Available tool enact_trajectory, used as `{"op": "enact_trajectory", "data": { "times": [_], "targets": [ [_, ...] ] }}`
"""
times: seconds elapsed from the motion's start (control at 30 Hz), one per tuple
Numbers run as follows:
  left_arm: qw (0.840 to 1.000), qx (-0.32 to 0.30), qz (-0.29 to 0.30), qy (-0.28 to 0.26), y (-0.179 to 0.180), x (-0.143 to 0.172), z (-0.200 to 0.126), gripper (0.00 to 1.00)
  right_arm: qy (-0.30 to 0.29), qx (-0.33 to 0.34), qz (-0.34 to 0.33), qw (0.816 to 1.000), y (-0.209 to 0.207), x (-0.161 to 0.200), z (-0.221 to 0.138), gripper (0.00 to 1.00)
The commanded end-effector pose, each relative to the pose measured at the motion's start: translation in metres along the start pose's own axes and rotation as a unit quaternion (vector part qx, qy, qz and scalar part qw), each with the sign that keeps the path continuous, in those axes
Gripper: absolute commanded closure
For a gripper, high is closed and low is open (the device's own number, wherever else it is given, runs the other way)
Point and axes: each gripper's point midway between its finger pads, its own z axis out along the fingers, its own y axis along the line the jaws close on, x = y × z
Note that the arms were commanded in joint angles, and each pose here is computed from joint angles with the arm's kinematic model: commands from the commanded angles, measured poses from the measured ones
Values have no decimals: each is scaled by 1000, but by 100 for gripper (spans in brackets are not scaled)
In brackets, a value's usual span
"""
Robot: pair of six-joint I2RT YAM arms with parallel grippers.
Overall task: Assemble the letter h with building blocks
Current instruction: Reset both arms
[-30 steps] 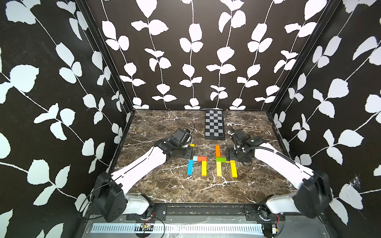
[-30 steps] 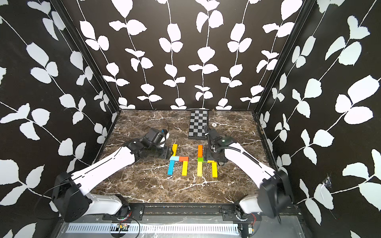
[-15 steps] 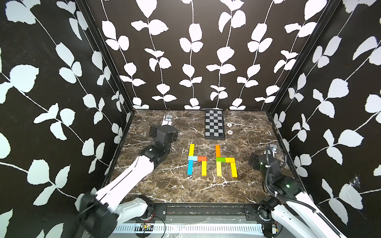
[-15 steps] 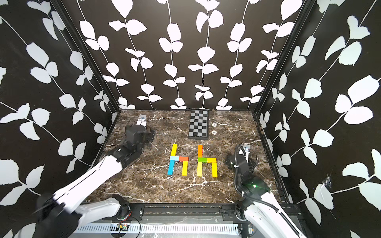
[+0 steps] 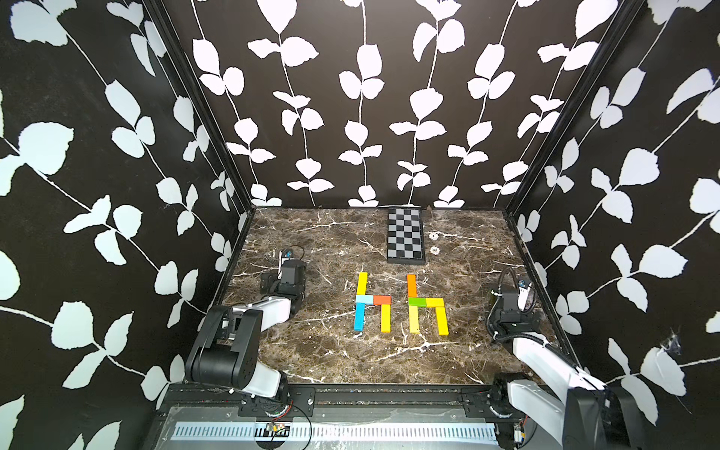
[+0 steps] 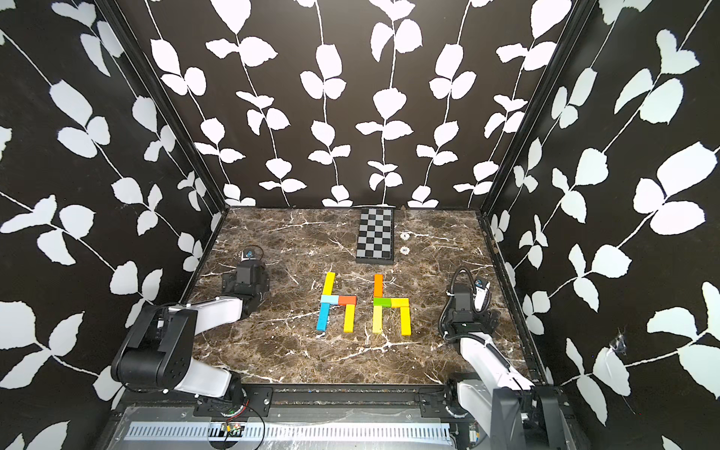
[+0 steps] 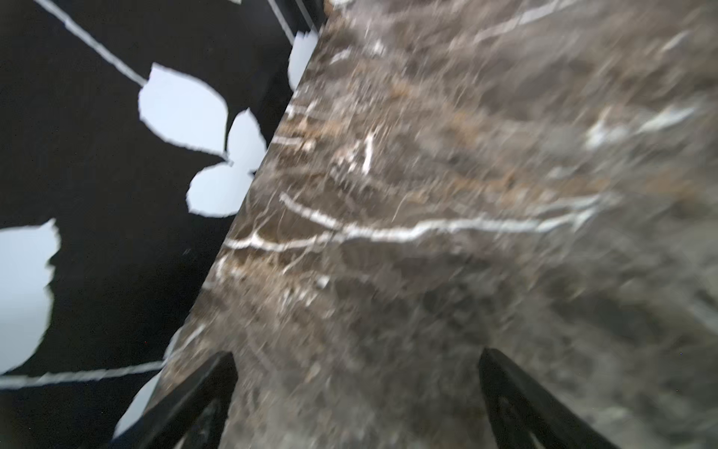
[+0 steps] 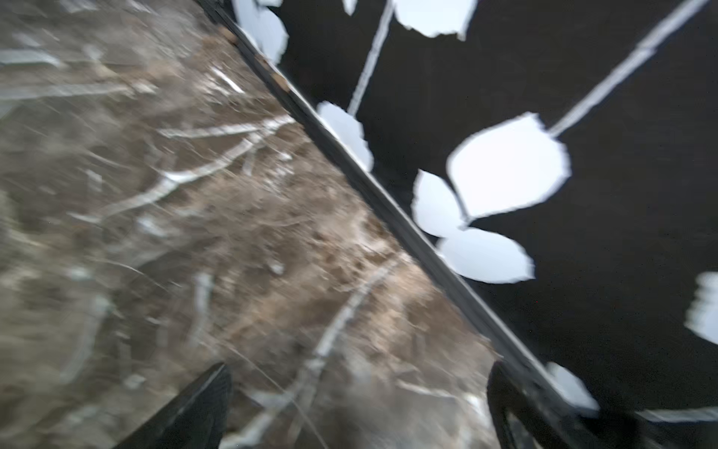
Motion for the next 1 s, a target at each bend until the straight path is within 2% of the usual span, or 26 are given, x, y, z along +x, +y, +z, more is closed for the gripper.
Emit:
{"op": "enact_trajectory", "data": {
  "times": [0.0, 0.07, 0.1, 0.17, 0.23, 0.3, 0.33, 0.4, 0.47, 0.97],
  "targets": [
    [995, 60, -17, -81, -15, -41, 1, 1, -85, -134, 63, 985, 49, -47, 6, 1],
    [988, 81, -23, -127, -21, -40, 2, 1, -92, -174, 60, 979, 70, -55, 12, 1],
    [989, 92, -29, -111, -20, -33, 0, 1, -82, -195, 40, 976, 83, -61, 16, 0],
    [984, 120, -34, -128, -26, -31, 0, 1, -63, -229, -5, 971, 103, -63, 21, 0],
    [979, 129, -37, -154, -28, -30, 0, 1, -81, -255, -41, 963, 116, -66, 20, 1],
    [982, 133, -37, -129, -28, -25, 1, 1, -118, -290, -44, 949, 131, -56, 22, 1],
    [981, 129, -38, -138, -27, -26, 1, 1, -141, -287, -42, 947, 134, -59, 20, 1],
    [981, 131, -37, -135, -27, -25, 0, 1, -114, -278, -53, 952, 132, -55, 21, 1],
    [981, 129, -38, -137, -27, -25, 1, 1, -129, -281, -46, 950, 134, -57, 21, 1],
    [982, 129, -38, -136, -26, -25, 0, 1, -121, -275, -59, 952, 135, -55, 20, 1]
  ]
}}
